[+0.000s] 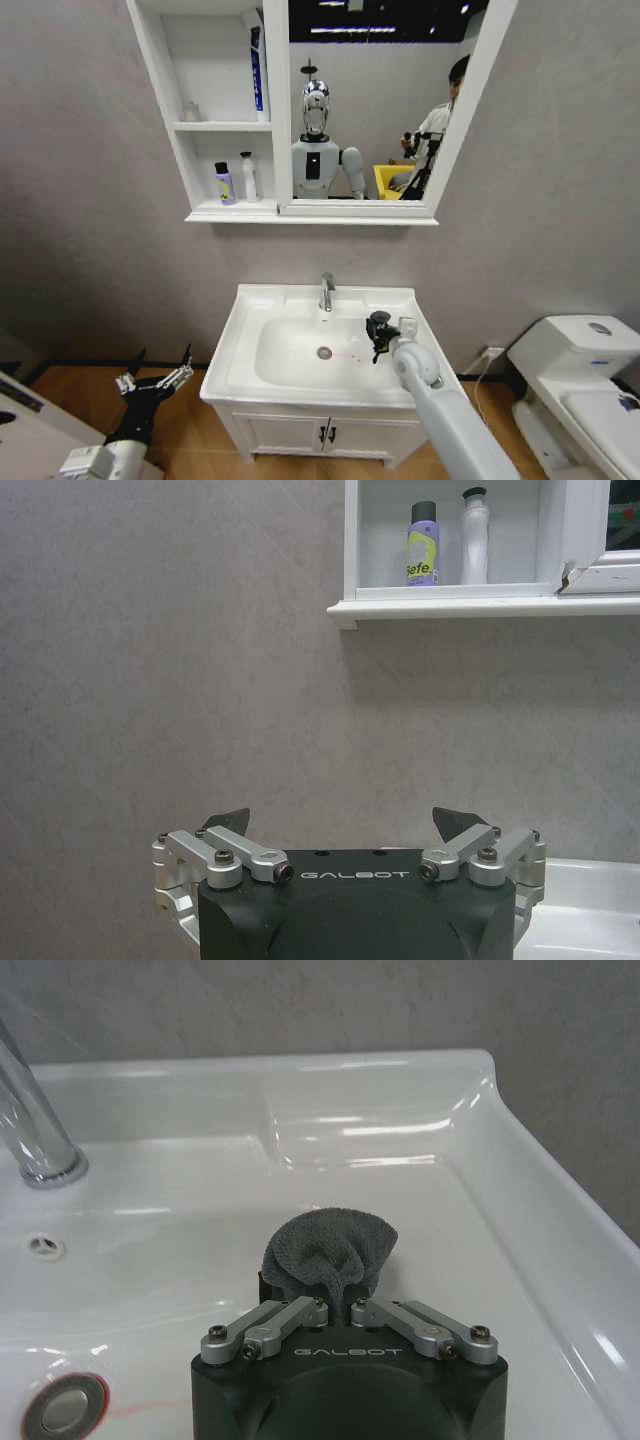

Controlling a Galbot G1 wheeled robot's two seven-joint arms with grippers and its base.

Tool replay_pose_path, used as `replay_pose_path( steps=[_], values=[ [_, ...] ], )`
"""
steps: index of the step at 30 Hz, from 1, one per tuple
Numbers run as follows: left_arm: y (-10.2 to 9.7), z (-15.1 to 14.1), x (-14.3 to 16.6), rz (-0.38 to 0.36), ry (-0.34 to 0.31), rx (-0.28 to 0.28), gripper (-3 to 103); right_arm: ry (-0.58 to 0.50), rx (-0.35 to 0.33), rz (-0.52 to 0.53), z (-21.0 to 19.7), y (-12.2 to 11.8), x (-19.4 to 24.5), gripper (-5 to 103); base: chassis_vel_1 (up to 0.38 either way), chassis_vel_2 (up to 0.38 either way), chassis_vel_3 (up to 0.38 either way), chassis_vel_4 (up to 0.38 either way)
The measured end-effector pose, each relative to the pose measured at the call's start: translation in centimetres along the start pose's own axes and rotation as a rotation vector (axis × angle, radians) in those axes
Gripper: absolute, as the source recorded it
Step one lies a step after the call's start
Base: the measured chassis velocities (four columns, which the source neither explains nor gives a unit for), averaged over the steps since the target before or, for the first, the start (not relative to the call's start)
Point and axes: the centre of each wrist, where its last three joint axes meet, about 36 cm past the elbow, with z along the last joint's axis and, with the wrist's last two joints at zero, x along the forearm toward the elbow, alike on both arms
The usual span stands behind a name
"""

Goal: Move facial cleanser and shampoo from washbasin to cabinet, then wipe washbasin with towel.

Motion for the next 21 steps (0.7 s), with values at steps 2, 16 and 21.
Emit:
replay_pose_path(
  steps=[2,16,21],
  values=[
    [0.0,0.0,0.0,0.0,0.0,0.0,100,0.02,0.0,0.003,0.4,-0.4,-0.5,5,0.0,0.0,0.0,0.0],
    [0.0,0.0,0.0,0.0,0.0,0.0,100,0.069,0.032,-0.03,3.3,-0.1,-3.9,5,0.0,0.0,0.0,0.0],
    [0.0,0.0,0.0,0.0,0.0,0.0,100,0.068,0.046,-0.051,4.7,1.4,-5.9,5,0.0,0.0,0.0,0.0]
  ],
)
